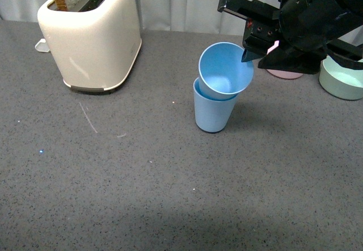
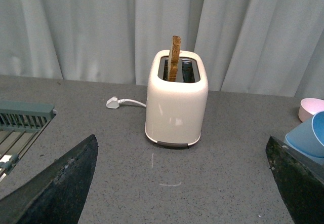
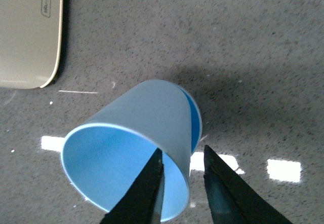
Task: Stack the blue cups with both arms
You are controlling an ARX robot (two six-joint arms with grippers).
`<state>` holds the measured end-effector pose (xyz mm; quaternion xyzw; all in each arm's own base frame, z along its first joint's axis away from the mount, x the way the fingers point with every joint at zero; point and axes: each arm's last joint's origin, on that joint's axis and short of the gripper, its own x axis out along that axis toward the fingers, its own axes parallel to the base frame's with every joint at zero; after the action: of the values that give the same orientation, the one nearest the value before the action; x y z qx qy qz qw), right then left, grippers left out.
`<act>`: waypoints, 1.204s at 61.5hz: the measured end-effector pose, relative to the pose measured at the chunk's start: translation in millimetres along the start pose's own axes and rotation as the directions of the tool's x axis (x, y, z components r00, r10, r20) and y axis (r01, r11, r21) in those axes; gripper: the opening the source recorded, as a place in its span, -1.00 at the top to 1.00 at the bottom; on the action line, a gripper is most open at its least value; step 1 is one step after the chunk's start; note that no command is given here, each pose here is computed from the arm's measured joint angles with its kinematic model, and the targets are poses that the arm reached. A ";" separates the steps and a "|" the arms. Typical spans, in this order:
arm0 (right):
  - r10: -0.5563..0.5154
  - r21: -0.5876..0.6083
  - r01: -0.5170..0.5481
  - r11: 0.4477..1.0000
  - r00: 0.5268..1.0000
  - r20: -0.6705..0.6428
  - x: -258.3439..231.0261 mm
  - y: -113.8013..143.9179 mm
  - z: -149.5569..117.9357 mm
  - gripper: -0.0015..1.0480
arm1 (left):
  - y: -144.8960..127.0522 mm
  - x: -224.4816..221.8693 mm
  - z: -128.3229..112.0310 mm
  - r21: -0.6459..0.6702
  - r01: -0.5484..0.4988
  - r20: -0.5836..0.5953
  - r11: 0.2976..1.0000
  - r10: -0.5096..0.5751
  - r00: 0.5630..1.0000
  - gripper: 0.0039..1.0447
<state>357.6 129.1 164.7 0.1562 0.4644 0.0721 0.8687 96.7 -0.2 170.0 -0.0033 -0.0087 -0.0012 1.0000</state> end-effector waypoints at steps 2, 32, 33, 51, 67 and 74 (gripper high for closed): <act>-0.007 -0.010 0.007 1.000 1.000 0.004 -0.1 -0.2 0.2 0.33 | 0.0 0.0 0.0 0.000 0.000 0.000 1.000 0.000 1.000 -0.88; -0.036 -0.198 0.250 0.948 0.700 0.713 -16.3 -51.2 -42.4 0.19 | 0.1 0.0 0.0 0.000 -0.003 0.000 1.000 0.003 1.000 -0.88; -0.028 -0.199 0.252 0.947 0.683 0.730 -20.2 -52.5 -43.0 0.22 | 0.1 0.0 0.0 0.000 -0.002 0.000 1.000 0.002 1.000 -0.88; 0.018 -0.208 0.268 0.941 0.575 0.818 -83.6 -88.1 -79.0 0.98 | 0.0 0.0 -0.1 0.001 0.000 -0.001 1.000 0.000 1.000 -0.88; 0.009 -0.201 0.272 0.941 0.572 0.820 -114.1 -107.8 -110.3 0.98 | 0.0 0.0 -0.1 0.001 0.000 -0.001 1.000 0.000 1.000 -0.88; 0.015 -0.205 0.269 0.941 0.572 0.820 -122.2 -111.5 -119.1 0.98 | 0.0 0.0 -0.1 0.001 0.000 -0.001 1.000 0.000 1.000 -0.88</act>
<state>188.3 15.5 161.0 0.0006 0.0086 0.0008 1.0000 96.7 -0.3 169.9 -0.0030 -0.0083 -0.0014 1.0000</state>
